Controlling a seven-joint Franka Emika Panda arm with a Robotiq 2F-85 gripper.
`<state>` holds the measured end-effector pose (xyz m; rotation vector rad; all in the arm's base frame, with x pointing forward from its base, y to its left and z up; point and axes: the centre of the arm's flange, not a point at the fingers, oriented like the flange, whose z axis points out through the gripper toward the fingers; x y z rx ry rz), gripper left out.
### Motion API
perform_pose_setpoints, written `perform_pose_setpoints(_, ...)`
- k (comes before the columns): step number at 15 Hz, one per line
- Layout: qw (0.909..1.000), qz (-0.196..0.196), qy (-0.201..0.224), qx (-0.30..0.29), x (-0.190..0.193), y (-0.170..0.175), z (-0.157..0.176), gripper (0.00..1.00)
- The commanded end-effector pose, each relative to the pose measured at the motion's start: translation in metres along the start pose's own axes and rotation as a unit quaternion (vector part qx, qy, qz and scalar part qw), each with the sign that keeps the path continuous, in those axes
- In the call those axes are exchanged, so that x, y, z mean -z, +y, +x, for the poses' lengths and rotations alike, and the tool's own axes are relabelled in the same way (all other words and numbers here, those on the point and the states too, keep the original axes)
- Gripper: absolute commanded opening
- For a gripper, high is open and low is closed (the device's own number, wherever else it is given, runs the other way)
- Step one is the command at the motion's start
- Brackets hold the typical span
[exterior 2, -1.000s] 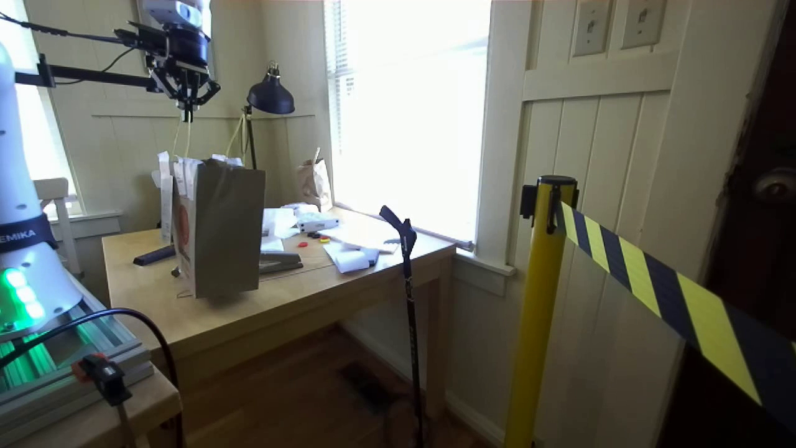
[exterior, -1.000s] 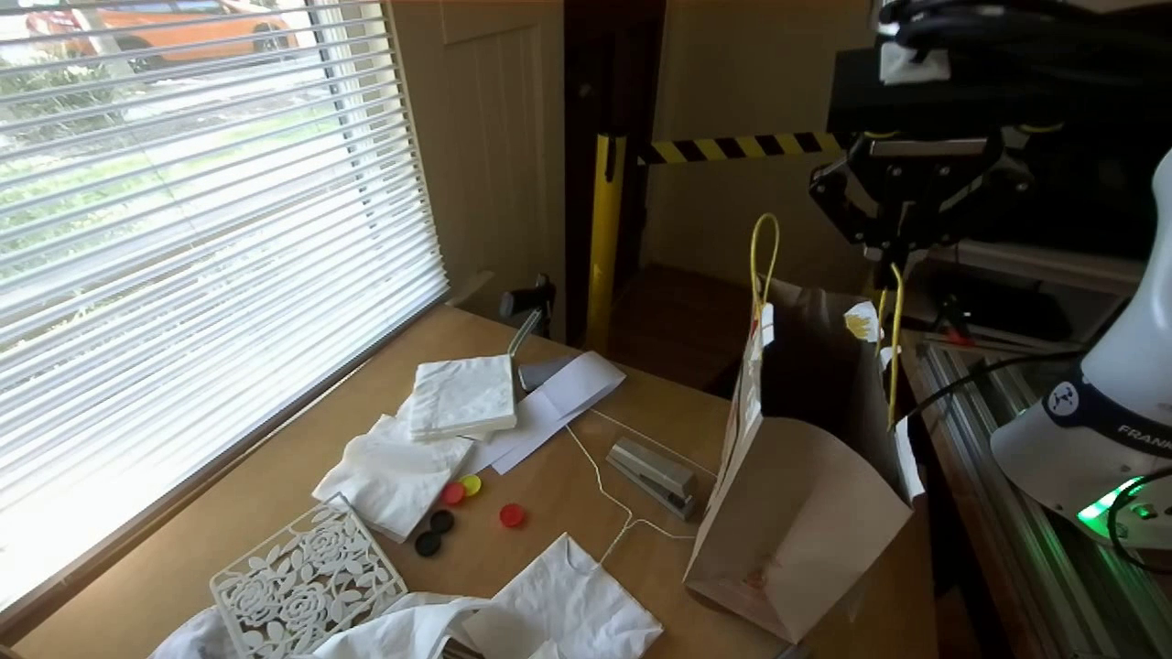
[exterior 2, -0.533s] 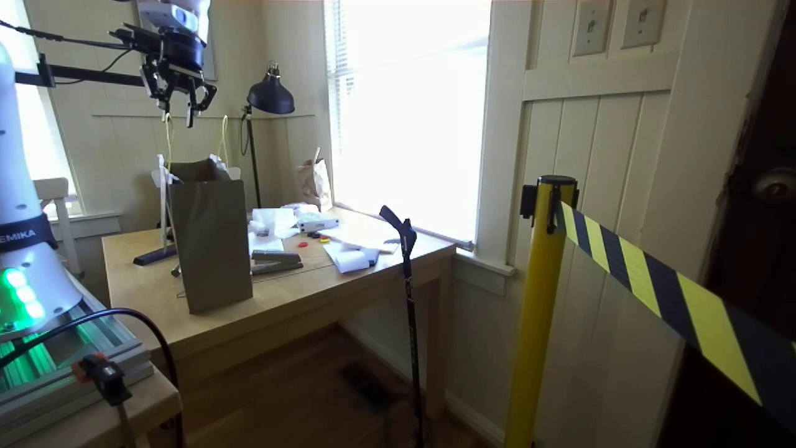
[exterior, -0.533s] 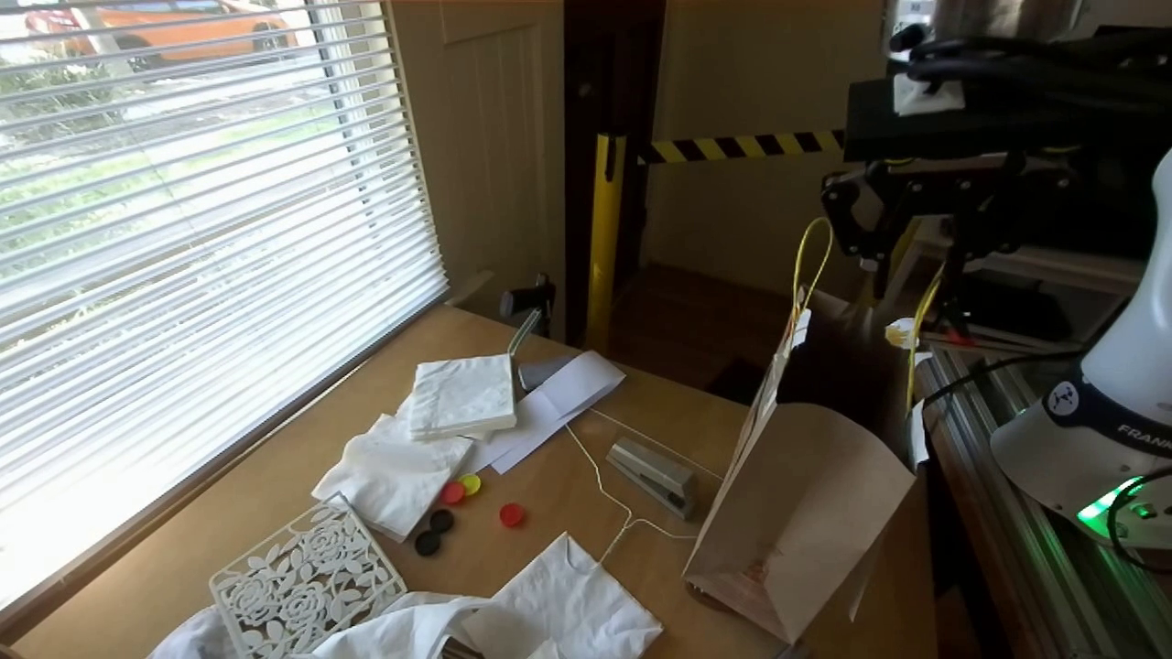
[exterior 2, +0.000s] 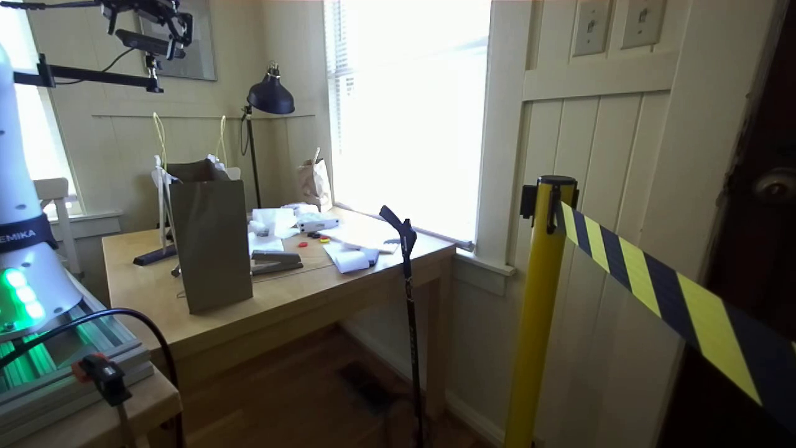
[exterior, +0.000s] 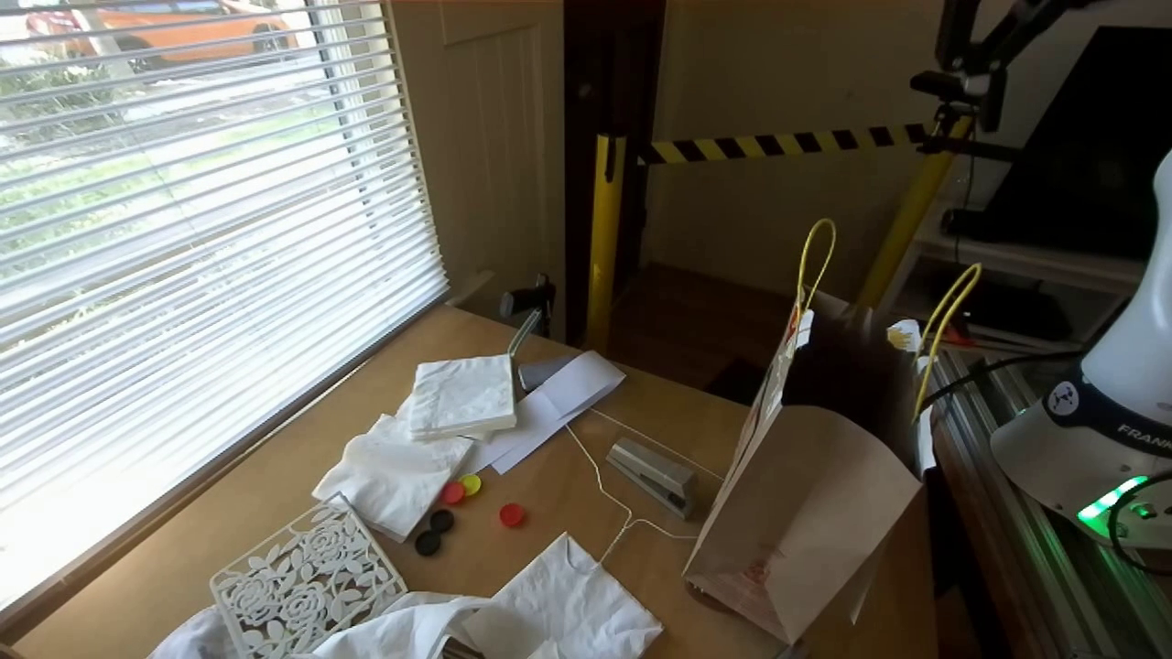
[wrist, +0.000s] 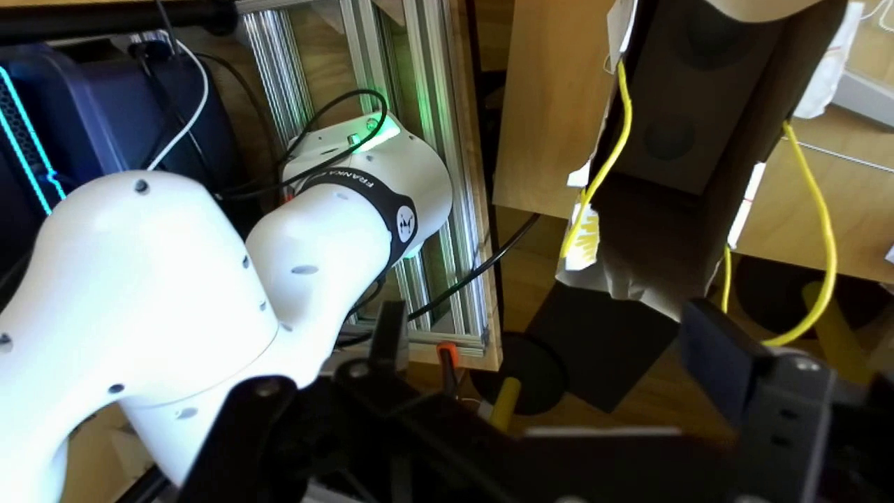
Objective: Move the brown bag
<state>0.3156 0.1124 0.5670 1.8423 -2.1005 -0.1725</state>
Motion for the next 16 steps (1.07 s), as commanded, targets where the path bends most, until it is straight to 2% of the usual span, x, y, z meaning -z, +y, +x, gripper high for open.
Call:
perform_pose_setpoints(1, 0.9982, 0.037, 0.019, 0.044, 0.051, 0.023, 0.041, 1.00)
perform_pose_setpoints(3, 0.9947, 0.063, 0.052, 0.062, 0.069, 0.029, 0.062, 1.00)
perform_pose_setpoints(4, 0.9938, 0.078, 0.061, 0.051, 0.075, 0.027, 0.072, 1.00)
perform_pose_setpoints(5, 0.9963, 0.059, 0.043, 0.045, 0.058, 0.026, 0.052, 1.00)
perform_pose_setpoints(8, 0.9950, 0.073, 0.051, 0.046, 0.070, 0.028, 0.066, 1.00)
perform_pose_setpoints(16, 0.9949, 0.074, 0.052, 0.046, 0.070, 0.028, 0.065, 1.00)
